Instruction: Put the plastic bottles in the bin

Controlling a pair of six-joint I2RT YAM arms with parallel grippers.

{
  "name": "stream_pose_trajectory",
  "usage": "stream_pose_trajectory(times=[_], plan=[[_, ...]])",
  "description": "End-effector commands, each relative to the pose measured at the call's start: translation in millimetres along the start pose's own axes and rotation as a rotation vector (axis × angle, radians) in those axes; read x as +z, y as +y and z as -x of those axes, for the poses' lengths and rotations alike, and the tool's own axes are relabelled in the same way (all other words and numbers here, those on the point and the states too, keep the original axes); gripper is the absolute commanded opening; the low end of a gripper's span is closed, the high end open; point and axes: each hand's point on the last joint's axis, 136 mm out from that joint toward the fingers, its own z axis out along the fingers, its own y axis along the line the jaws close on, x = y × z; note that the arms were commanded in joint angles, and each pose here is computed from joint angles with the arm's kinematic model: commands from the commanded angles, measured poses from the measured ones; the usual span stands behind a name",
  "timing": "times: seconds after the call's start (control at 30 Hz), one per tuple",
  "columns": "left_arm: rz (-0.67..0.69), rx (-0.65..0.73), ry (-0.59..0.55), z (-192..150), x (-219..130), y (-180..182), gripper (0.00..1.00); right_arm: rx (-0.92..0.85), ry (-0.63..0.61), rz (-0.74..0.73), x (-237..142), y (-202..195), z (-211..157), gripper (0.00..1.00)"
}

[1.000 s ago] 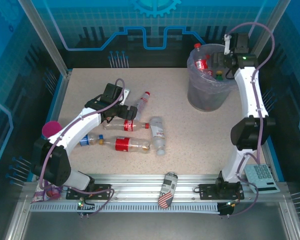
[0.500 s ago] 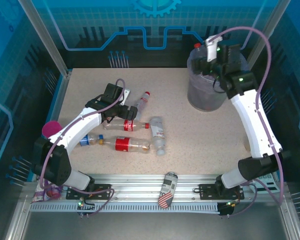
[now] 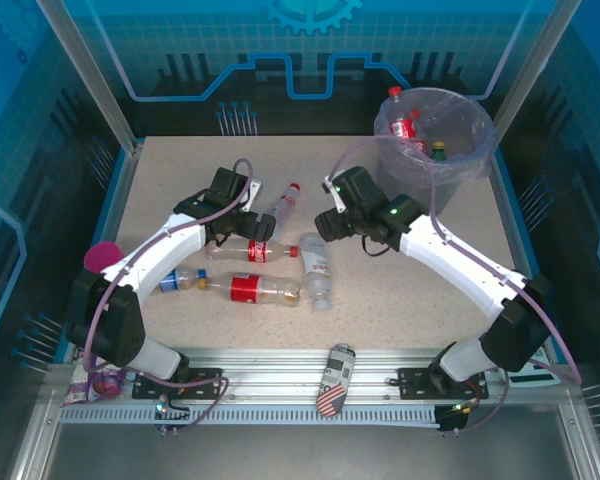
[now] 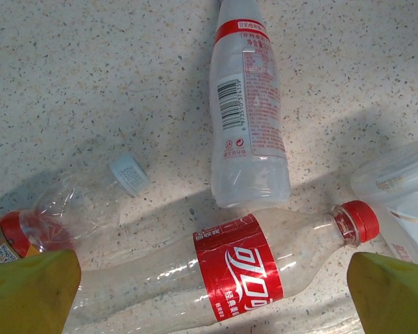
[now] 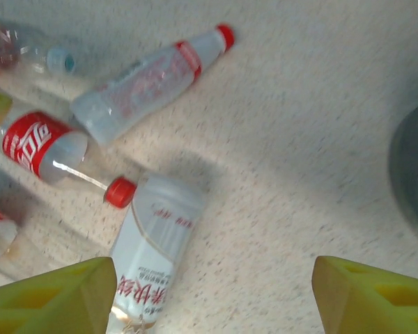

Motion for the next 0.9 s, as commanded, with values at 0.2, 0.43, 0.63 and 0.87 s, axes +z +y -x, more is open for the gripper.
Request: stream_pose_trajectory(times=[0.2, 0.43, 0.63, 0.87], plan=[[0.003, 0.015, 0.014, 2.4, 0.4, -2.3, 0.99, 0.139, 0.158, 0.155, 47.0, 54.7, -62.3, 0.73], [-0.003, 0.016, 0.012, 3.2, -1.0, -3.8, 0.99, 0.152, 0.252, 0.158, 83.5, 69.1, -97.6, 0.82], [-0.001, 0.016, 0.004, 4.6, -4.0, -3.5, 0.99, 0.17, 0.294, 0.121, 118.5, 61.8, -112.9, 0.88], [-0.005, 0.024, -0.01, 7.2, -8.3, -4.6, 0.99, 0.191, 0.328, 0.082, 146.6, 57.1, -126.3, 0.84]])
